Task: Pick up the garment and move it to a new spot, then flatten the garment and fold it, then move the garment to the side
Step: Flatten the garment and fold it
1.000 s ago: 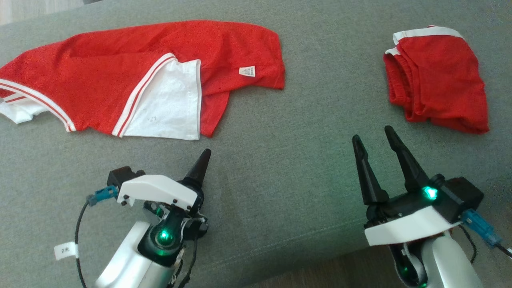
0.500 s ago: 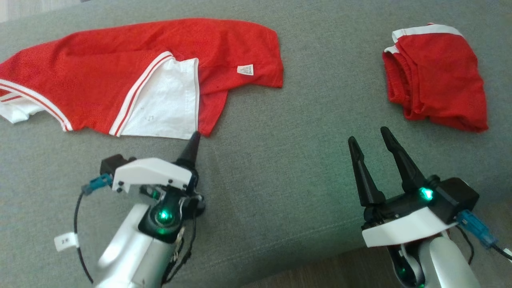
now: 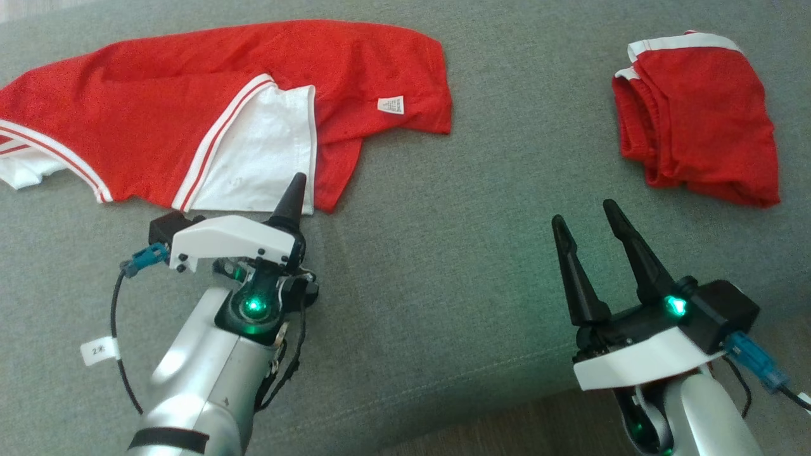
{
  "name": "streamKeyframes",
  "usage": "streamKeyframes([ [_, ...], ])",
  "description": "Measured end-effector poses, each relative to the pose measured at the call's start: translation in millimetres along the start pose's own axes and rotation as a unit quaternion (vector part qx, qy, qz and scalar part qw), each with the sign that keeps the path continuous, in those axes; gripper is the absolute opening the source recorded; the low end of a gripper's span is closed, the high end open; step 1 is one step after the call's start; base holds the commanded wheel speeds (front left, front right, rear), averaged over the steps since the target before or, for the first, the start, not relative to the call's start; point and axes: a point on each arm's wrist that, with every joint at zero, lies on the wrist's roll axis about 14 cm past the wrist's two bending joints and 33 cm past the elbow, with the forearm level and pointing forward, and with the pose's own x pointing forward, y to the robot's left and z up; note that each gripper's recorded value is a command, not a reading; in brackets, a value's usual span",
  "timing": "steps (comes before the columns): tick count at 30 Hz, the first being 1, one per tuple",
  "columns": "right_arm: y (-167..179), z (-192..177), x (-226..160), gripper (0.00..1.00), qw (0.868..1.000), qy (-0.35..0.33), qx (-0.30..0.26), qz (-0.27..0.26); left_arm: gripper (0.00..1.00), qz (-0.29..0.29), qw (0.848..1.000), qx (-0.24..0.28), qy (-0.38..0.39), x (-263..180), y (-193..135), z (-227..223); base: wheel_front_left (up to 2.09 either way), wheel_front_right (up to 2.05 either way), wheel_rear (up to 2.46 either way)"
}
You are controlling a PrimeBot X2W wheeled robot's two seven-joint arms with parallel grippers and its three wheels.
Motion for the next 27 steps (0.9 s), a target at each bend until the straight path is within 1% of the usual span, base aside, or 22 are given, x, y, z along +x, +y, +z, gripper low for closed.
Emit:
streamKeyframes([
  [1,0,0,0,1.00,1.000,0.000,0.000,0.000,0.10,-0.003,1.000,0.000,0.000,1,-1,0,0.00,0.00,0.00],
  [2,0,0,0,1.00,1.000,0.000,0.000,0.000,0.00,-0.006,1.000,0.000,0.000,1,-1,0,0.00,0.00,0.00],
  [8,1,2,1,1.00,1.000,-0.004,0.000,0.001,0.00,-0.026,1.000,0.002,-0.003,-3,-6,0,0.00,0.00,0.00],
  [13,5,4,4,1.00,1.000,-0.008,0.003,0.009,0.00,-0.053,0.998,0.014,-0.034,-15,-8,10,0.00,0.00,0.00],
  [21,21,8,8,1.00,0.999,-0.016,0.010,0.034,0.00,-0.048,0.994,0.024,-0.093,-47,13,43,0.00,0.00,0.00],
  [24,27,8,9,1.00,0.999,-0.017,0.012,0.043,0.00,-0.051,0.991,0.041,-0.115,-62,20,54,0.00,0.00,0.00],
  [27,32,2,10,1.00,0.999,-0.008,0.015,0.050,0.00,-0.050,0.986,0.073,-0.143,-80,28,71,0.00,0.00,0.00],
])
